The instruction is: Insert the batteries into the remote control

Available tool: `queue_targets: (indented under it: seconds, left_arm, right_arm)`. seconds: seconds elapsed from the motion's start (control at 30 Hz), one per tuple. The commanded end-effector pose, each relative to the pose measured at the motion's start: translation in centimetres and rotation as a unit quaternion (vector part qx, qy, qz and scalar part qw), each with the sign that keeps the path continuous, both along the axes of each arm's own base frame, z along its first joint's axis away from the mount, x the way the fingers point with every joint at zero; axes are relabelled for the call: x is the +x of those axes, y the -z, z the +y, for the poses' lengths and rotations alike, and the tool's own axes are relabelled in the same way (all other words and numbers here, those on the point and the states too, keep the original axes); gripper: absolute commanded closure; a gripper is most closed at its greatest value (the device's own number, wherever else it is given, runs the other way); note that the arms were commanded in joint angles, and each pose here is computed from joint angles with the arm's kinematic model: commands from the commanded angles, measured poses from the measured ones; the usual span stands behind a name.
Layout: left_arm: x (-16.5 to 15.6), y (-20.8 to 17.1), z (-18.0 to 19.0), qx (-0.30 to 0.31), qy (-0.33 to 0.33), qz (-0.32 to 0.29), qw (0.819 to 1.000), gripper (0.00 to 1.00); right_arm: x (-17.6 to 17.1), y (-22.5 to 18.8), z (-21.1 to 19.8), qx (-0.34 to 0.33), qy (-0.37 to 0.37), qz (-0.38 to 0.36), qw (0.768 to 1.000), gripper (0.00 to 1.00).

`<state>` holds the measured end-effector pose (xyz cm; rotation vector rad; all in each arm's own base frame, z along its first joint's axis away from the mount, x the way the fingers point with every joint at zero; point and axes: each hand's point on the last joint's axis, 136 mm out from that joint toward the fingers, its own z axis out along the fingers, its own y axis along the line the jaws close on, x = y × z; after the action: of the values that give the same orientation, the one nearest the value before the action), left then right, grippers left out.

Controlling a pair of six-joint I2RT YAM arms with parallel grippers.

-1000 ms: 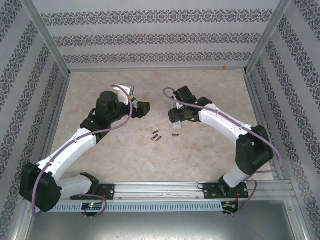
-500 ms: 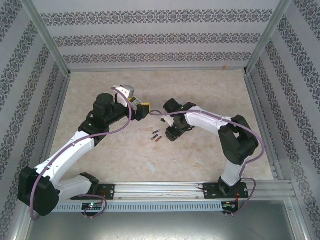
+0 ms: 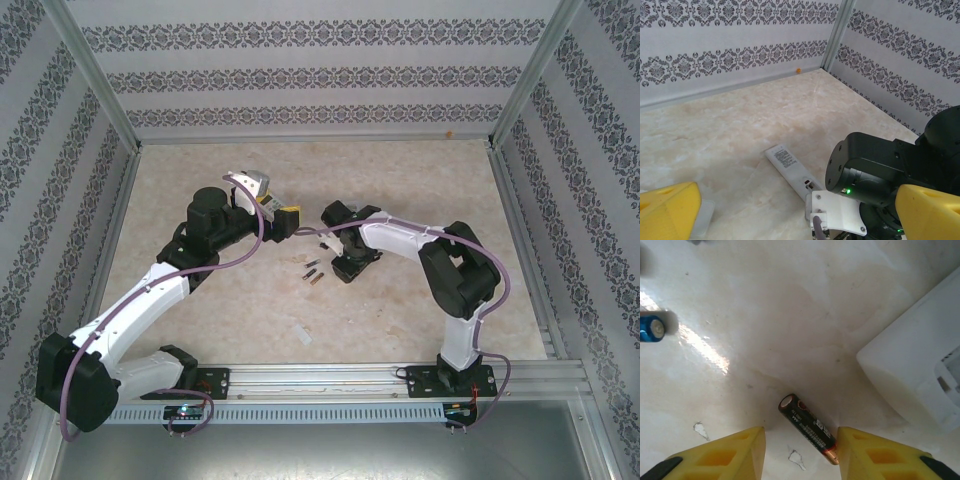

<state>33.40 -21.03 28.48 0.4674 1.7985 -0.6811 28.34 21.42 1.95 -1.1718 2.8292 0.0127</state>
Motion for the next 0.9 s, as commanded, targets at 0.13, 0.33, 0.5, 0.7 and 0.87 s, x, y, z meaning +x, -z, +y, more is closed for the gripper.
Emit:
queue_targets:
  seconds: [0.13,0.33,0.5,0.7,0.87]
  left_arm:
    - [0.3,-0.8,0.0,-0.009,0.004,-0.023,1.000,0.00]
    - [0.3,-0.9,-0.1,-0.011,0.007,-0.025,1.000,0.00]
    - [0.3,-0.8,0.0,-0.010,0.004,-0.026,1.000,0.00]
    - [0.3,-0.8,0.0,-0.010,0.005,-0.025,1.000,0.00]
    - [0.4,-0.9,-0.1,-0.009,0.005,-0.026,1.000,0.00]
  right_arm:
    - [-0.3,0.0,-0.1,-0.018,-0.008,-0.010,1.000,0.77]
    - [-0.1,-1.5,0.3,0.024,-0.003,-0.028,0.999,0.81]
    - [-0.4,-0.9,0.3,0.033,0.010,-0.004,0.999,0.72]
    - [-1.0,0.9,0.1,0.014,0.019,0.027,0.999,0.66]
    - [-1.1,0.9,0.3,0.018,0.019,0.028,0.999,0.75]
